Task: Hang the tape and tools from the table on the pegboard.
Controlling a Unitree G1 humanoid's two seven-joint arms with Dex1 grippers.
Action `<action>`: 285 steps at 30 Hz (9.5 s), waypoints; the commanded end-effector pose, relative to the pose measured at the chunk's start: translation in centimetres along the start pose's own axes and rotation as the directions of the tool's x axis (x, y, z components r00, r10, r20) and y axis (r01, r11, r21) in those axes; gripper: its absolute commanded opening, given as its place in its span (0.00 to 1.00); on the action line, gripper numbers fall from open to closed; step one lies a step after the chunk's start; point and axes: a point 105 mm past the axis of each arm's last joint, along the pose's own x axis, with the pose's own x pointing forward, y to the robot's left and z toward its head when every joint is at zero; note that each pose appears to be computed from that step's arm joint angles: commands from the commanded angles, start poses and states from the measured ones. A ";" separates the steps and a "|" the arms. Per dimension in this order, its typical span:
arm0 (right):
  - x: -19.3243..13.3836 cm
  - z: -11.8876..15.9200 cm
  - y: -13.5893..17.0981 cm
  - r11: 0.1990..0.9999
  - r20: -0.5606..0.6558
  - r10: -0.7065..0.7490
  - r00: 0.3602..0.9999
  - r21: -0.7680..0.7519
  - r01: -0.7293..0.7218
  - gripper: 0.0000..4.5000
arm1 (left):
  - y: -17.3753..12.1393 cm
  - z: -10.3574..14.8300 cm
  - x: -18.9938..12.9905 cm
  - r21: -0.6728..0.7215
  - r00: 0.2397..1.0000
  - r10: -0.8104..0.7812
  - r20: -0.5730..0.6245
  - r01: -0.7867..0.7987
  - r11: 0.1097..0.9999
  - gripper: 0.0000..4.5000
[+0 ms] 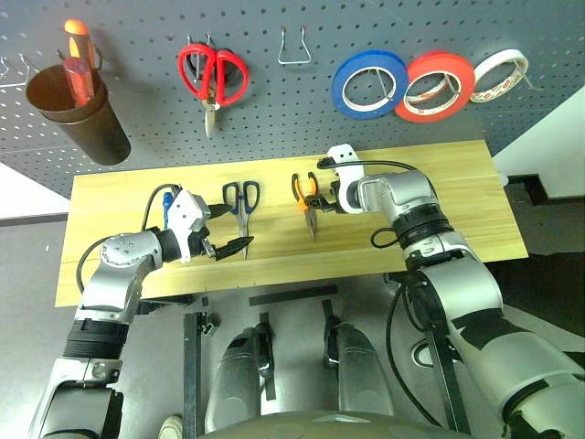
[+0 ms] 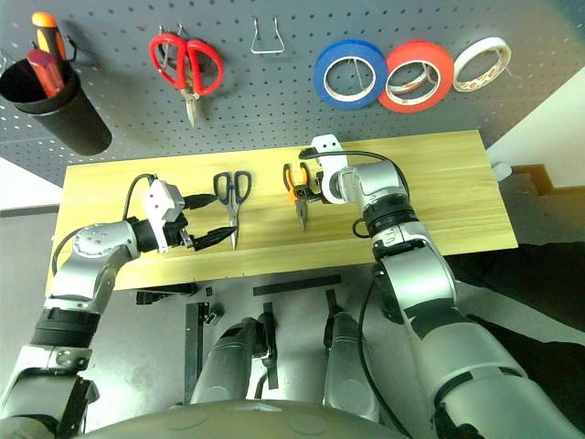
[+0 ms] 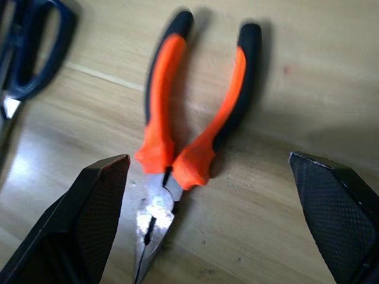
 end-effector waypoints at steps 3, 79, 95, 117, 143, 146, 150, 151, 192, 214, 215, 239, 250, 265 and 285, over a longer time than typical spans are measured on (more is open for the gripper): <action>0.2 1.5 1.6 0.999 0.037 0.039 0.999 -0.030 -0.038 1.00 | -0.6 0.7 -0.5 0.006 1.000 0.007 0.028 -0.007 1.000 1.00; -18.1 12.3 8.7 0.845 0.724 0.534 0.437 -0.481 -0.235 0.46 | 3.1 12.5 -4.6 0.073 0.821 0.078 0.565 -0.144 0.987 1.00; -12.5 19.3 7.6 0.947 0.852 0.277 0.445 -0.320 0.023 0.46 | 2.8 11.2 -4.6 0.074 0.859 0.117 0.498 -0.177 0.981 1.00; -8.3 18.7 6.2 0.970 0.839 0.168 0.518 -0.236 0.066 0.46 | 2.2 9.4 -3.9 0.040 0.893 0.125 0.433 -0.157 0.987 1.00; -13.9 18.1 4.3 0.945 0.834 0.285 0.473 -0.326 0.006 1.00 | 1.7 7.8 -3.8 0.011 0.922 0.148 0.357 -0.162 0.987 1.00; -14.9 14.9 5.3 0.881 0.720 0.449 0.529 -0.454 -0.131 1.00 | 1.8 6.8 -3.3 -0.017 0.940 0.199 0.278 -0.202 0.979 1.00; -15.4 9.2 6.0 0.771 0.511 0.606 0.609 -0.565 -0.293 1.00 | 1.8 5.8 -2.6 -0.074 0.941 0.273 0.201 -0.264 0.962 1.00; -14.8 7.7 5.7 0.760 0.449 0.604 0.659 -0.573 -0.306 1.00 | 1.7 5.3 -2.4 -0.093 0.944 0.283 0.167 -0.271 0.958 1.00; -11.2 1.7 0.3 0.633 0.176 0.628 0.758 -0.682 -0.366 1.00 | 0.3 -5.1 6.3 -0.247 0.661 0.494 -0.565 -0.707 0.663 1.00; -13.0 2.1 0.5 0.601 0.138 0.650 0.747 -0.694 -0.396 1.00 | -0.9 -3.4 10.4 -0.212 0.606 0.584 -0.540 -0.769 0.603 1.00; -13.0 2.1 0.4 0.602 0.138 0.648 0.749 -0.695 -0.393 1.00 | -0.8 -3.4 10.6 -0.219 0.601 0.587 -0.543 -0.776 0.591 1.00; -12.7 2.3 -0.3 0.607 0.140 0.625 0.768 -0.706 -0.365 1.00 | 1.0 -4.1 9.9 -0.247 0.476 0.661 -0.580 -0.876 0.414 0.14; -13.5 2.9 -0.5 0.631 0.189 0.632 0.752 -0.689 -0.357 1.00 | 1.2 -1.1 8.6 -0.269 0.686 0.663 -0.299 -0.728 0.631 0.14; -17.3 4.5 1.1 0.650 0.328 0.707 0.626 -0.650 -0.394 1.00 | -2.3 3.3 -1.2 -0.342 0.866 0.472 0.168 -0.398 0.851 0.14; -20.7 8.6 2.6 0.638 0.451 0.747 0.489 -0.692 -0.338 1.00 | -2.5 10.6 -4.0 -0.060 0.742 0.356 0.569 -0.394 0.917 0.14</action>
